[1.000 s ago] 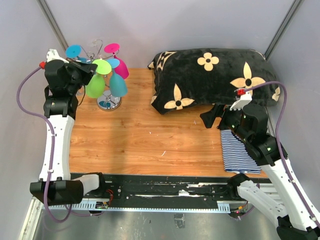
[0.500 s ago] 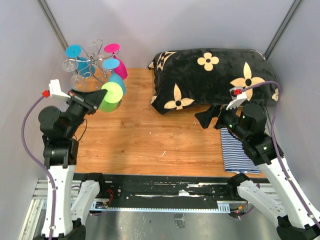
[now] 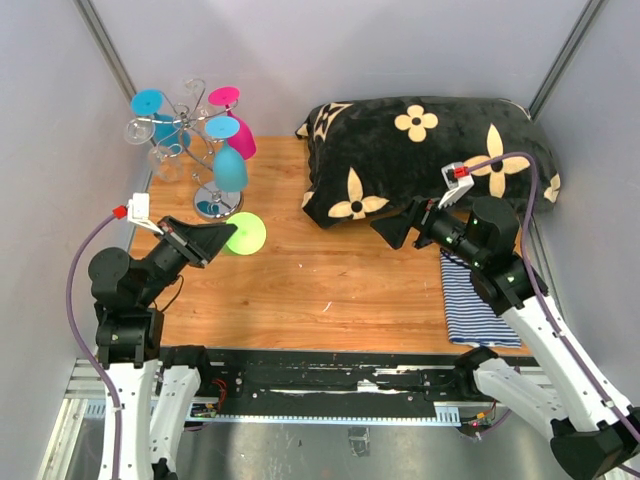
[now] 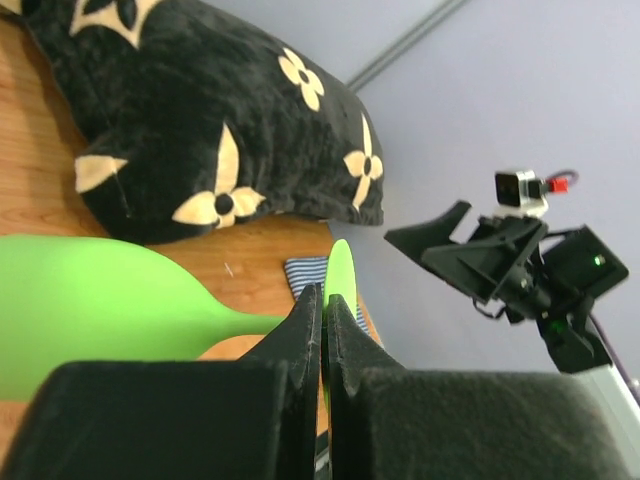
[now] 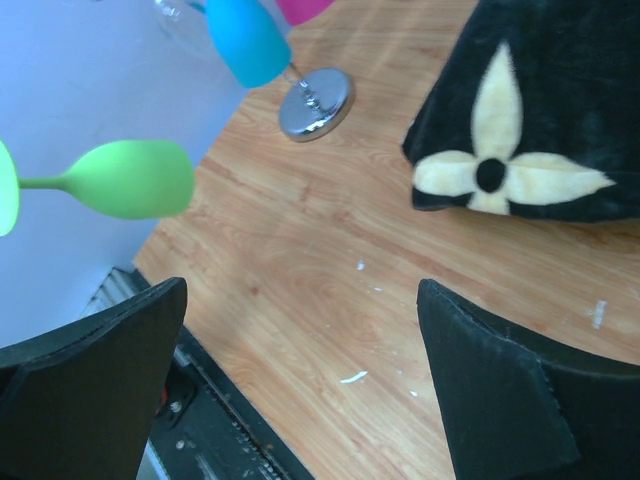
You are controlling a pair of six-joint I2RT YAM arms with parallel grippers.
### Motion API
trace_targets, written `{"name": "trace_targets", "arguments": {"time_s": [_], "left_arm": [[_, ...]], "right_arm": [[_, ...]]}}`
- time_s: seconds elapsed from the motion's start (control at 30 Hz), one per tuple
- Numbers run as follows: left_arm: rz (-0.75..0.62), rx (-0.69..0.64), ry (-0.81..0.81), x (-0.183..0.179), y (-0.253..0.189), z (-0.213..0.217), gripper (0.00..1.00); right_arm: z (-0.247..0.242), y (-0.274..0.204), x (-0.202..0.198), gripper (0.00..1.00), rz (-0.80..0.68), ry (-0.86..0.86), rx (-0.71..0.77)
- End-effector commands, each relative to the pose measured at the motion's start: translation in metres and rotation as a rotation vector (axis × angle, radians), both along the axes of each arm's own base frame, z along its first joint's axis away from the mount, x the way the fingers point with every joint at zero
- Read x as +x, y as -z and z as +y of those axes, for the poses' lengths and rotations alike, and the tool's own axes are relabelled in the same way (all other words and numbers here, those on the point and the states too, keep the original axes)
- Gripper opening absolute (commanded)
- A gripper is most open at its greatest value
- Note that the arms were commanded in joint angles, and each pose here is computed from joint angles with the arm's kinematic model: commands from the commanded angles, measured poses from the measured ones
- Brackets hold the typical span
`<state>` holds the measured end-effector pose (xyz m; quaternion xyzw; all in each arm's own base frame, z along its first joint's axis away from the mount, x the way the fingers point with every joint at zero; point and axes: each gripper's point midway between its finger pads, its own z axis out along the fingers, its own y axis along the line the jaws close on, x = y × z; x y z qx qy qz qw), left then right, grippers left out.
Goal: Take the wine glass off the wine glass rack
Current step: Pick up the wine glass from the wine rack, then place the wine glass at the center of the board.
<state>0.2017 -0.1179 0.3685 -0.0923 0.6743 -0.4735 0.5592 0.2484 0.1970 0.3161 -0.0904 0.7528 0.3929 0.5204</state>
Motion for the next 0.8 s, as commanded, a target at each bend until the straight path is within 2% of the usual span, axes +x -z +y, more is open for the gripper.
{"name": "trace_targets", "arguments": {"time_s": [0.0,0.07,0.2,0.33,0.5,0.67,0.77], "left_arm": [[-0.063,0.044,0.164,-0.021,0.002,-0.02,0.0],[-0.06,0.056,0.196,-0.024,0.009,-0.023,0.0],[-0.05,0.036,0.248,-0.021,0.024,-0.028,0.0],[-0.047,0.034,0.275,-0.019,0.025,-0.034,0.01],[0.035,0.044,0.318,-0.007,0.042,-0.055,0.0],[0.035,0.05,0.409,-0.013,0.042,-0.098,0.01],[0.014,0.058,0.401,-0.012,0.041,-0.111,0.0]], "right_arm": [[0.027,-0.017,-0.011,0.99,0.027,-0.146,0.119],[0.037,-0.015,-0.015,1.0,0.084,-0.206,0.143],[0.057,-0.016,-0.025,0.94,0.185,-0.35,0.211],[0.072,-0.026,-0.034,0.94,0.201,-0.452,0.257],[0.101,-0.037,-0.047,0.94,0.179,-0.58,0.236],[0.12,-0.034,-0.053,0.9,0.189,-0.638,0.205],[0.13,-0.027,-0.061,0.89,0.232,-0.685,0.184]]}}
